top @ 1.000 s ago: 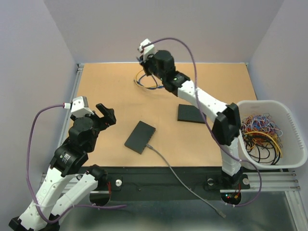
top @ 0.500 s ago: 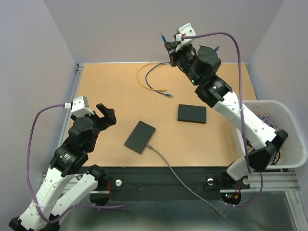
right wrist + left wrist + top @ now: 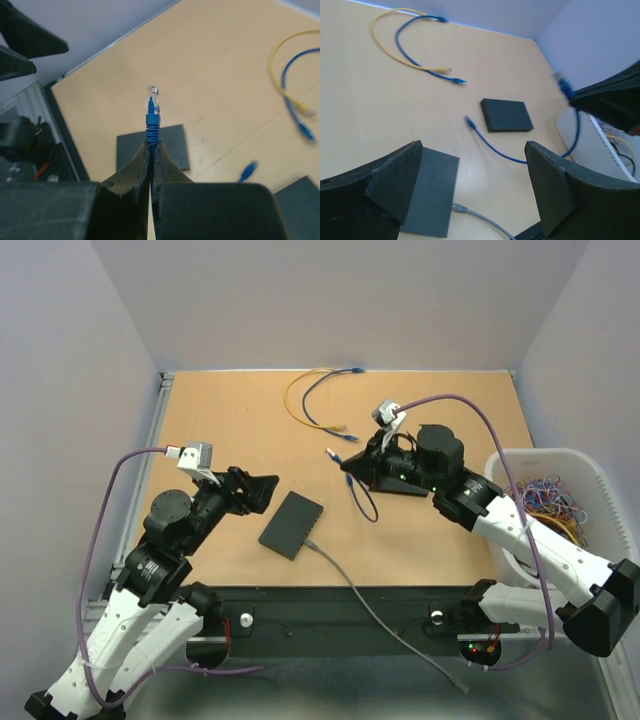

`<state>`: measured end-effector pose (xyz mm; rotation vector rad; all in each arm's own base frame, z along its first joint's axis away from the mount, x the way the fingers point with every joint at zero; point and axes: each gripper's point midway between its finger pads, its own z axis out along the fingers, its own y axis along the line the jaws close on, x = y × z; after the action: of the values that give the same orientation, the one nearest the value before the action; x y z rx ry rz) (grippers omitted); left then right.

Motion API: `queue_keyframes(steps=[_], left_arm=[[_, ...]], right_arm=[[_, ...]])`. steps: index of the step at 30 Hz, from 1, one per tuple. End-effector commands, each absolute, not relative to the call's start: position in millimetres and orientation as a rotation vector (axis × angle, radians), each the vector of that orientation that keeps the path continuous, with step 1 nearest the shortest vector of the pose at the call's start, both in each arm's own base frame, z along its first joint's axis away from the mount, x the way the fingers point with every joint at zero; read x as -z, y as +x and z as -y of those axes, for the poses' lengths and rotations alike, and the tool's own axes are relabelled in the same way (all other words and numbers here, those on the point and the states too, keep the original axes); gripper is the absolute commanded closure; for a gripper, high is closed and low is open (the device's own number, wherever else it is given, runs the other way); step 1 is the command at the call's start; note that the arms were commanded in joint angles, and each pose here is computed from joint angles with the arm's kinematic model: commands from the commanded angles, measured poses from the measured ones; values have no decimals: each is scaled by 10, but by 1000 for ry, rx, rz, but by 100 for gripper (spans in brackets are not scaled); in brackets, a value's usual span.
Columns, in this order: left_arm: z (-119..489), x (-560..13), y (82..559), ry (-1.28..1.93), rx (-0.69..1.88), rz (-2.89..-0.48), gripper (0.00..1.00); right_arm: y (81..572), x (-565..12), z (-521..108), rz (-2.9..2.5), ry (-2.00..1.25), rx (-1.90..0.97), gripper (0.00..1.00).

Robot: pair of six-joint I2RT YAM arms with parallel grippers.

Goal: Insert the plug into the switch port

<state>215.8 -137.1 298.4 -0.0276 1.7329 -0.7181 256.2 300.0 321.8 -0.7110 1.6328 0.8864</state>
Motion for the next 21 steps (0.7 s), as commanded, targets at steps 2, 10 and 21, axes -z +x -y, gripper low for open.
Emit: queue_keyframes(steps=[2, 10, 21], left_arm=[[1783, -3297, 1922, 137, 1026, -1569, 5], [1936, -3443, 1662, 193, 1256, -1375, 5], [1996, -3237, 1407, 218, 1450, -1253, 10]], right_arm=[[1944, -3154, -3160, -1628, -763, -1276, 100], [1379, -2945, -3159, -1522, -740, -1699, 100], [1128, -3133, -3120, -1291, -768, -1935, 100]])
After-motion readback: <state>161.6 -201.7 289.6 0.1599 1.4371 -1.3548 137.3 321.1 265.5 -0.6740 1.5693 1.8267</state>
